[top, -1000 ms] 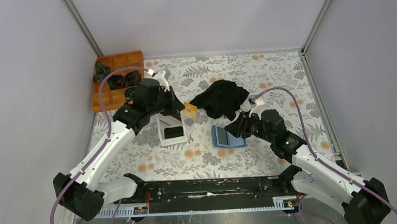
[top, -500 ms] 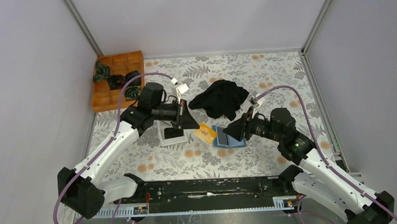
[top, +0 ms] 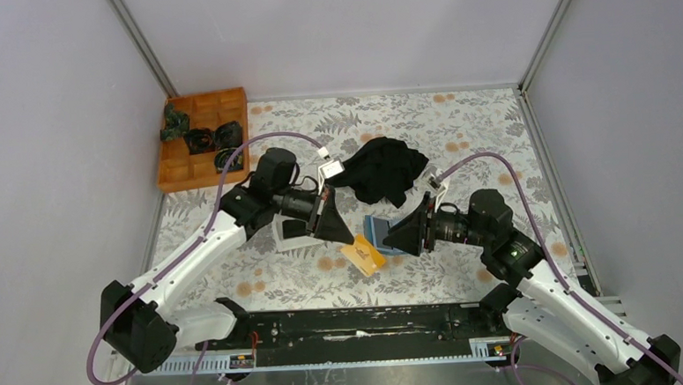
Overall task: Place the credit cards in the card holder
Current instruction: Pick up the credit card from the storage box.
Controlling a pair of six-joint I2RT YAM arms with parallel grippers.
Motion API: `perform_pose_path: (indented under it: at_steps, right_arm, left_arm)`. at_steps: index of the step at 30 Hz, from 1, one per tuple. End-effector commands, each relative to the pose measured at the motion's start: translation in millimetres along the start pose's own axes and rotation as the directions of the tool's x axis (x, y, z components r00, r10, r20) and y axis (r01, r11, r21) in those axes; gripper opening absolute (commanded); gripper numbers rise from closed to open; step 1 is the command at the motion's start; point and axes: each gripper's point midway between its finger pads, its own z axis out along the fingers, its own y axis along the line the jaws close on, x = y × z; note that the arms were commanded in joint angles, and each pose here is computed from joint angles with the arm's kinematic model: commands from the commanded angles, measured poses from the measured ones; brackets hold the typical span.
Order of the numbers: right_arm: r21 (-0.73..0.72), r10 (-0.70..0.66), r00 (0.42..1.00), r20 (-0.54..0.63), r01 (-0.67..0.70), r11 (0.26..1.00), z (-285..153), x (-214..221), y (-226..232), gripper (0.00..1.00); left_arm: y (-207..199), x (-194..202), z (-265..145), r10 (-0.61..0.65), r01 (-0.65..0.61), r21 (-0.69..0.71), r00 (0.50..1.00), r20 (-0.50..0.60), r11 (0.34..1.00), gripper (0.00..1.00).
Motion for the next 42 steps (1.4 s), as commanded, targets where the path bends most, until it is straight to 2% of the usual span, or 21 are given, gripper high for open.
perform_pose_path:
  at_steps: [1, 21, 25, 28, 30, 32, 34, 35, 39, 42]
  right_arm:
    - [-0.100, 0.027, 0.999, -0.036, -0.031, 0.994, -0.4, 7.0, 17.8, 0.51]
    - [-0.150, 0.082, 0.985, -0.150, -0.105, 0.983, 6.4, 30.7, 25.5, 0.46]
    - [-0.152, 0.088, 0.983, -0.158, -0.113, 0.982, 8.3, 32.6, 24.9, 0.43]
    - [-0.165, 0.093, 0.983, -0.160, -0.119, 0.979, 9.4, 32.3, 26.9, 0.34]
    - [-0.171, 0.094, 0.982, -0.164, -0.122, 0.978, 10.6, 32.4, 27.1, 0.23]
    - [-0.182, 0.099, 0.980, -0.171, -0.130, 0.975, 11.3, 33.5, 28.1, 0.05]
    - [-0.185, 0.099, 0.981, -0.170, -0.130, 0.974, 11.7, 33.2, 28.3, 0.00]
    - [-0.184, 0.100, 0.981, -0.169, -0.131, 0.974, 11.6, 33.2, 28.4, 0.00]
    - [-0.173, 0.103, 0.983, -0.152, -0.129, 0.976, 10.7, 30.8, 27.8, 0.00]
    - [-0.142, 0.116, 0.984, -0.137, -0.135, 0.981, 11.4, 30.6, 22.6, 0.00]
  left_arm:
    - [-11.2, -7.1, 3.2, 0.080, -0.080, 0.069, 0.997, 0.005, 0.994, 0.00]
    - [-5.3, -14.3, 19.0, 0.075, -0.072, 0.087, 0.997, -0.033, 0.994, 0.00]
    - [-6.4, -17.4, 23.1, 0.082, -0.078, 0.094, 0.996, -0.039, 0.992, 0.00]
    - [-6.5, -18.0, 25.6, 0.084, -0.079, 0.100, 0.995, -0.046, 0.992, 0.00]
    - [-4.8, -17.1, 27.5, 0.080, -0.074, 0.104, 0.995, -0.052, 0.992, 0.00]
    - [-3.5, -16.0, 28.6, 0.076, -0.070, 0.107, 0.995, -0.057, 0.992, 0.00]
    - [-0.8, -15.6, 29.4, 0.074, -0.069, 0.098, 0.996, -0.058, 0.993, 0.00]
    - [1.7, -16.3, 29.8, 0.072, -0.068, 0.085, 0.996, -0.055, 0.994, 0.02]
    - [19.6, -24.6, 31.1, 0.050, -0.051, -0.011, 0.999, -0.008, 0.999, 0.39]
    - [30.3, -38.2, 29.7, 0.017, -0.014, -0.041, 0.997, 0.075, 0.999, 0.45]
